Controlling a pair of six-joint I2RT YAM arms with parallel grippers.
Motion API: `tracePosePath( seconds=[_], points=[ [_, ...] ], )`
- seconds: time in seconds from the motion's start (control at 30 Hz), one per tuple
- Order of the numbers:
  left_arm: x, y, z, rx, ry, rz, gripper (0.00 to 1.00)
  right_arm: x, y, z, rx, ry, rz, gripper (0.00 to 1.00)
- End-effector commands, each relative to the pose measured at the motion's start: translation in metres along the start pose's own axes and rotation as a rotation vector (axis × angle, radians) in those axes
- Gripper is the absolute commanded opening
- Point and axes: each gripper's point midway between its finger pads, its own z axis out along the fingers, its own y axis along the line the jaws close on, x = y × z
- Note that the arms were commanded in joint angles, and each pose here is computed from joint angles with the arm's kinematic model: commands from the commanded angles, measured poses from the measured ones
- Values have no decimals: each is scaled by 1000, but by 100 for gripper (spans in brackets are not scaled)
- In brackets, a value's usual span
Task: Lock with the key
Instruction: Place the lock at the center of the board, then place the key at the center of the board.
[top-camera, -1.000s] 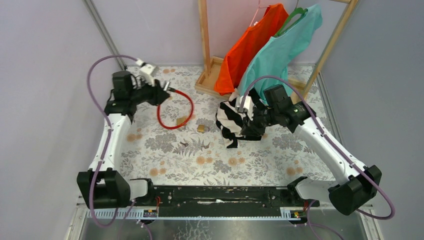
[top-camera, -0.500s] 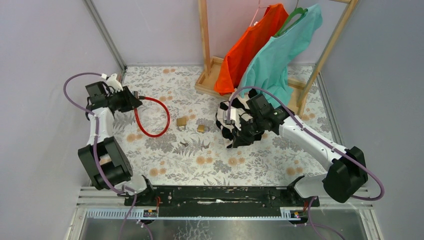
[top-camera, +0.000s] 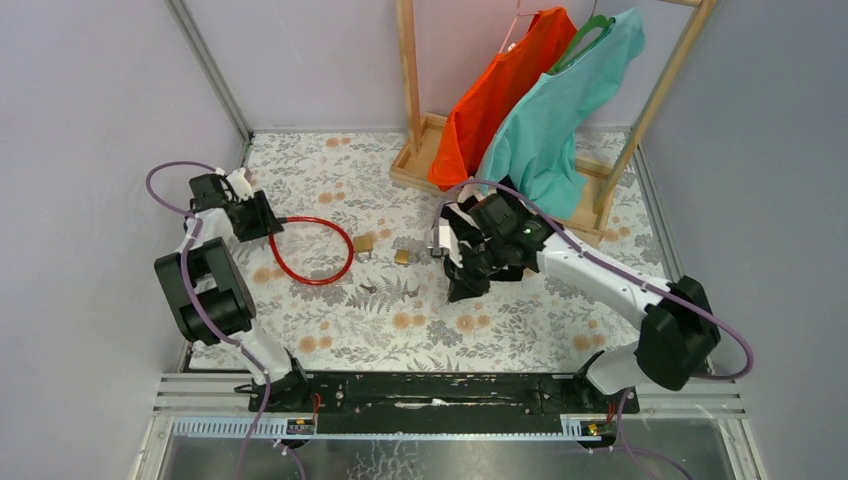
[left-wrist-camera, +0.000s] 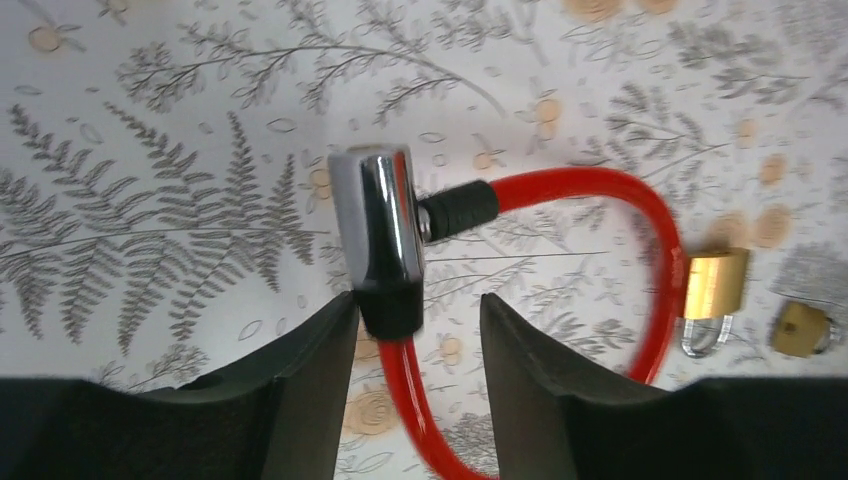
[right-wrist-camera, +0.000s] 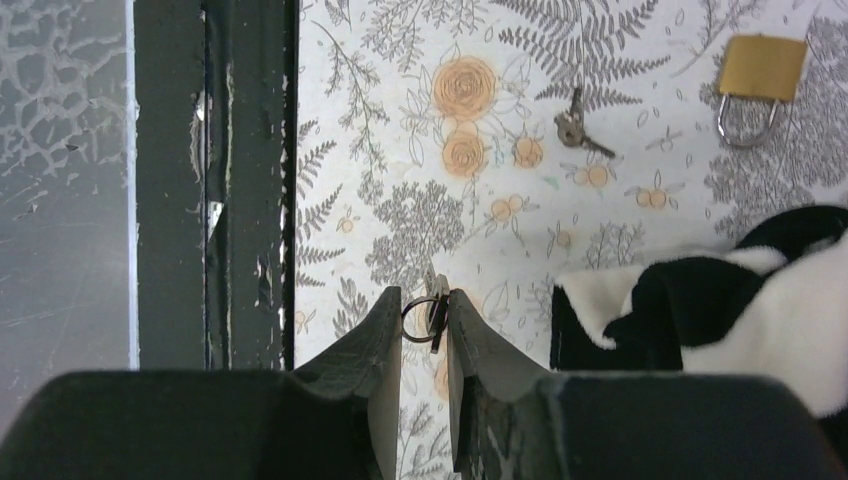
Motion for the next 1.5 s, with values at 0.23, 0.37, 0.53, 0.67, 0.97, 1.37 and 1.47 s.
tracePosePath(
  seconds=[0.23, 0.37, 0.53, 0.67, 0.97, 1.37, 1.47],
  points=[
    [-13, 61, -13, -317, -75, 179, 70, -79, -21, 84, -45, -44, 53, 0],
    [-31, 64, -44, -391, -188, 210, 78, -117, -19, 124, -112, -104, 145, 0],
    [-52, 52, -85, -396, -352, 167, 100, -153, -16, 174, -173, -126, 193, 0],
    [-62, 36, -107, -365, -410, 122, 100, -163, -23, 213, -232, -98, 289, 2],
    [-85, 28, -157, -457, -522, 85, 100, -166, -33, 284, -318, -84, 360, 11],
    [-68, -16, -157, -259, -521, 144, 100, -181, -48, 230, -223, -114, 249, 84],
    [-62, -29, -151, -183, -513, 168, 100, -192, -55, 192, -163, -143, 194, 96]
  ],
)
